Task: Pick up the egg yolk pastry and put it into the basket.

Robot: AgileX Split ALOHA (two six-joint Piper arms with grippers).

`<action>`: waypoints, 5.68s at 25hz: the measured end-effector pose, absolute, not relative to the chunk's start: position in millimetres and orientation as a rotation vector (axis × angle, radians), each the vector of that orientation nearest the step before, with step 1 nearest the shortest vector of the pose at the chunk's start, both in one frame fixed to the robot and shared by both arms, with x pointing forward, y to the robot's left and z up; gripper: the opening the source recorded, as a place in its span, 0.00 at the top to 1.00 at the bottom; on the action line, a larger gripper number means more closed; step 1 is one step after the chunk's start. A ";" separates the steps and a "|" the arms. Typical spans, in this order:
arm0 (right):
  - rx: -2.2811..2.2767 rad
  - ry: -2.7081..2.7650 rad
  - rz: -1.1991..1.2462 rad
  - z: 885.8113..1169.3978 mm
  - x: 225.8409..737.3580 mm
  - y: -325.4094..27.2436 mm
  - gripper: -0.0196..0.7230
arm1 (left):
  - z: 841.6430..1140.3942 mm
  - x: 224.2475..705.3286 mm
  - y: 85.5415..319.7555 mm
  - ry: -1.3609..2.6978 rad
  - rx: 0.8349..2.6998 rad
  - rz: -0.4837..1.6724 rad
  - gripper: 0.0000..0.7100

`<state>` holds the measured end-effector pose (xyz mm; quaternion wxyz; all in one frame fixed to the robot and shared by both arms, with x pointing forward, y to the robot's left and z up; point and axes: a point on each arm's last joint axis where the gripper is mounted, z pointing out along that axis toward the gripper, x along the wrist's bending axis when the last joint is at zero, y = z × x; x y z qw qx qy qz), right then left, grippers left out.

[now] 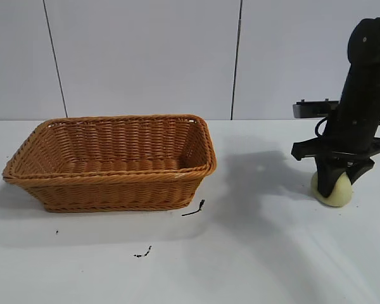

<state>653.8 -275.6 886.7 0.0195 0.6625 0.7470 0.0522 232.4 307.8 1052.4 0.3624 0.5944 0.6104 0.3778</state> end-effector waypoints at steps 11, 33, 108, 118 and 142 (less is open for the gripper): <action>2.062 2.348 0.138 905.7 661.5 -274.6 0.84 | 1052.4 232.4 307.8 1.572 1.531 0.973 0.02; 1.606 2.297 0.539 1089.0 689.3 -172.1 0.84 | 1052.4 232.4 307.8 1.572 1.531 0.973 0.02; 1.846 2.066 0.510 1082.2 717.6 -263.9 0.04 | 1052.4 232.4 307.8 1.572 1.531 0.973 0.02; 1.852 2.063 0.510 1150.1 583.3 -273.2 0.04 | 1052.4 232.4 307.8 1.572 1.531 0.973 0.02; 1.727 1.919 0.696 1043.4 302.3 -292.6 0.04 | 1052.4 232.4 307.8 1.572 1.531 0.973 0.02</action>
